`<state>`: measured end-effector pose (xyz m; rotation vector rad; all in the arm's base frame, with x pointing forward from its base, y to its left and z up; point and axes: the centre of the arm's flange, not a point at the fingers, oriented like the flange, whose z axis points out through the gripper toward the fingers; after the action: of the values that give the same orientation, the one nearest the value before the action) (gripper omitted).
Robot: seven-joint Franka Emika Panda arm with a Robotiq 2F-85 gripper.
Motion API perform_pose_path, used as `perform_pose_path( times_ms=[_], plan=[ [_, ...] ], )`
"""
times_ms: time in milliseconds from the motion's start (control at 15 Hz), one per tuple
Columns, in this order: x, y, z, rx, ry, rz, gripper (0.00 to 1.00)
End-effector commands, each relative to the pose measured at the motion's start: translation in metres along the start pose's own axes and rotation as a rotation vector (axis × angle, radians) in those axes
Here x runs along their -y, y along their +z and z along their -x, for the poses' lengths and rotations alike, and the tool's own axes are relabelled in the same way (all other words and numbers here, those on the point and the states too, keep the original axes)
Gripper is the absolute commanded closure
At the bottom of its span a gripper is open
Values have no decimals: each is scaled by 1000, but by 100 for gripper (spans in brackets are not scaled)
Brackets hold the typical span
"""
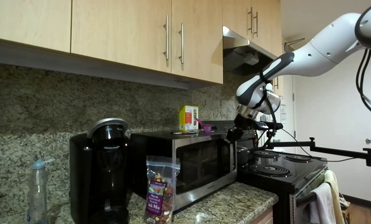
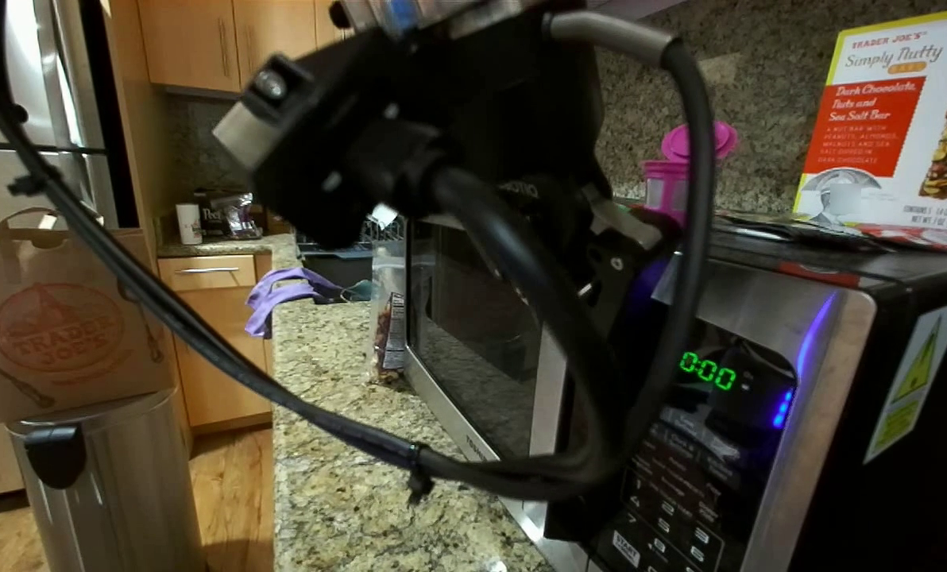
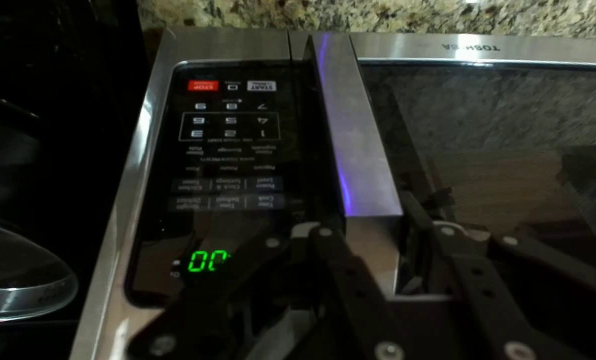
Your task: Open the microwave door
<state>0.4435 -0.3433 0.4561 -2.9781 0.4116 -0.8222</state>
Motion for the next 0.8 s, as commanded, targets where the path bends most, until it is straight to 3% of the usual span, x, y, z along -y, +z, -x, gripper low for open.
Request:
perform_pose_path(
  times_ms=[0,200,733],
  plan=[
    [-23,-20,31,-27,91,-10,85],
    [-18,-29,47,-40,135,-12,85],
    [21,-47,138,-126,258,-7,84]
  ],
)
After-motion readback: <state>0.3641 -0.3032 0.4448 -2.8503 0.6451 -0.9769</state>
